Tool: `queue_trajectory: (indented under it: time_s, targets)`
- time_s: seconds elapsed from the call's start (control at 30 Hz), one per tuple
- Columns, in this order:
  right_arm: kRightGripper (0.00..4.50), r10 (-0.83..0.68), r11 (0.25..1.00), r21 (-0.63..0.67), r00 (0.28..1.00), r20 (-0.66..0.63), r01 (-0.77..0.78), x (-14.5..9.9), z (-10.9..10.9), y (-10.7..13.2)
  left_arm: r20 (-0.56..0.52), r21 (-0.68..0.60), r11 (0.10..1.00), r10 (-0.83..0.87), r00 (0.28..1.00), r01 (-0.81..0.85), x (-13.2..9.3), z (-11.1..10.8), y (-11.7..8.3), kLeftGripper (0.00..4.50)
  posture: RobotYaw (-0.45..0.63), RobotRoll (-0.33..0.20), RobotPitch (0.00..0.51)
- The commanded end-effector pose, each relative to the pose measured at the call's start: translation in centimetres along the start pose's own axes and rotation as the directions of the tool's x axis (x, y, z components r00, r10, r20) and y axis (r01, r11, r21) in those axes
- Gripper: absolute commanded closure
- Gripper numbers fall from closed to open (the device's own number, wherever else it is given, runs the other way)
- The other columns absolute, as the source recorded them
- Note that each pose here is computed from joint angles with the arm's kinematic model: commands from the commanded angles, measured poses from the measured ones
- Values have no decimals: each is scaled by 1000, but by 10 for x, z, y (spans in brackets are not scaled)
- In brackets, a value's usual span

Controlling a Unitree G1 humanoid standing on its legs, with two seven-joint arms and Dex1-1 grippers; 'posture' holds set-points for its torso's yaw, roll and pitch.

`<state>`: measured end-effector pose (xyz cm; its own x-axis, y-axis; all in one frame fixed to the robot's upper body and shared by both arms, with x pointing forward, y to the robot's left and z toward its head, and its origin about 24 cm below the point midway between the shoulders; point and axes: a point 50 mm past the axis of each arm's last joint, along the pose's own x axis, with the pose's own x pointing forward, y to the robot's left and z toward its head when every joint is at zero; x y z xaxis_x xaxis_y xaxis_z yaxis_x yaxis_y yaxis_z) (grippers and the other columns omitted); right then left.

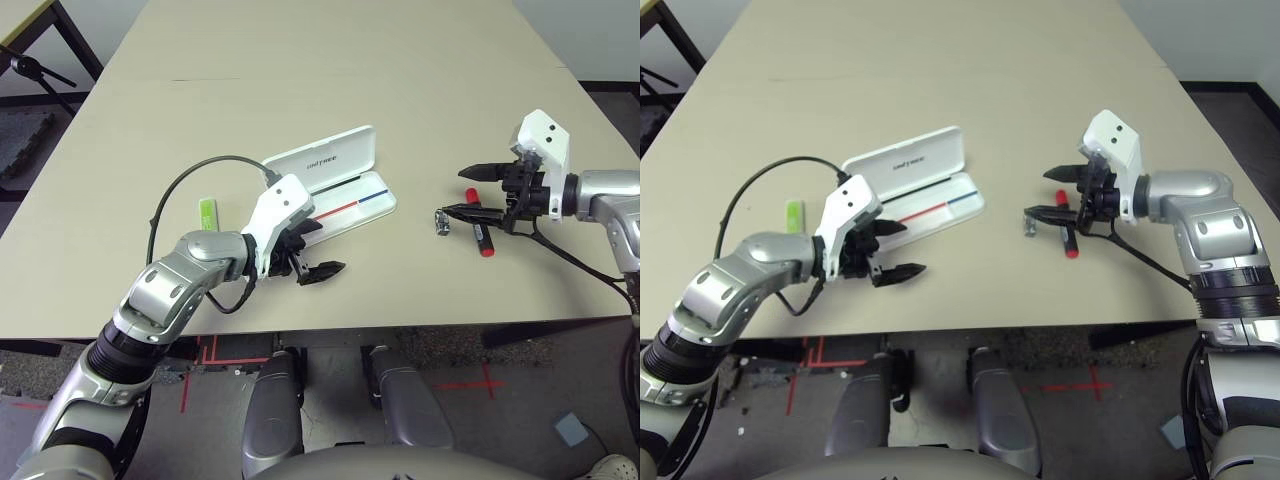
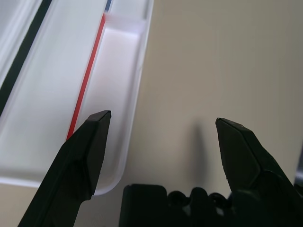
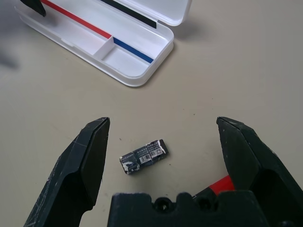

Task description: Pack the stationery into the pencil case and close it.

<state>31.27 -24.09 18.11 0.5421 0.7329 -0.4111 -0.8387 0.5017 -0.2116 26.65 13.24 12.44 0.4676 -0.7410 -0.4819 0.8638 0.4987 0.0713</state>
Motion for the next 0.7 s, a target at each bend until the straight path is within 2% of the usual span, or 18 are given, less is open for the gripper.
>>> queue_trajectory:
  time_s: [0.03, 0.3, 0.33, 0.4, 0.7]
  targets:
    - [0, 9, 1000, -5, 1000, -13, -9, 1, -1, 3, -40, -34, 999, 4, 999, -5, 5, -11, -2, 29, -83, 0, 212]
    - [0, 7, 1000, -5, 1000, -12, -7, 2, -2, 5, -89, -54, 998, 25, 996, -30, 8, -17, 1, 29, -92, 0, 214]
    - [0, 6, 1000, -5, 1000, -12, -6, 1, -2, 5, -89, -57, 998, 25, 996, -30, 9, -17, 1, 194, -92, 0, 214]
    - [0, 5, 1000, -5, 1000, -14, -6, 0, -2, 6, -89, -62, 998, 25, 996, -31, 9, -17, 2, 627, -96, 0, 215]
    - [0, 126, 992, -11, 989, -80, -127, -14, 1, 18, -113, -70, 997, 25, 993, -33, 13, -21, 9, 4099, -107, 0, 215]
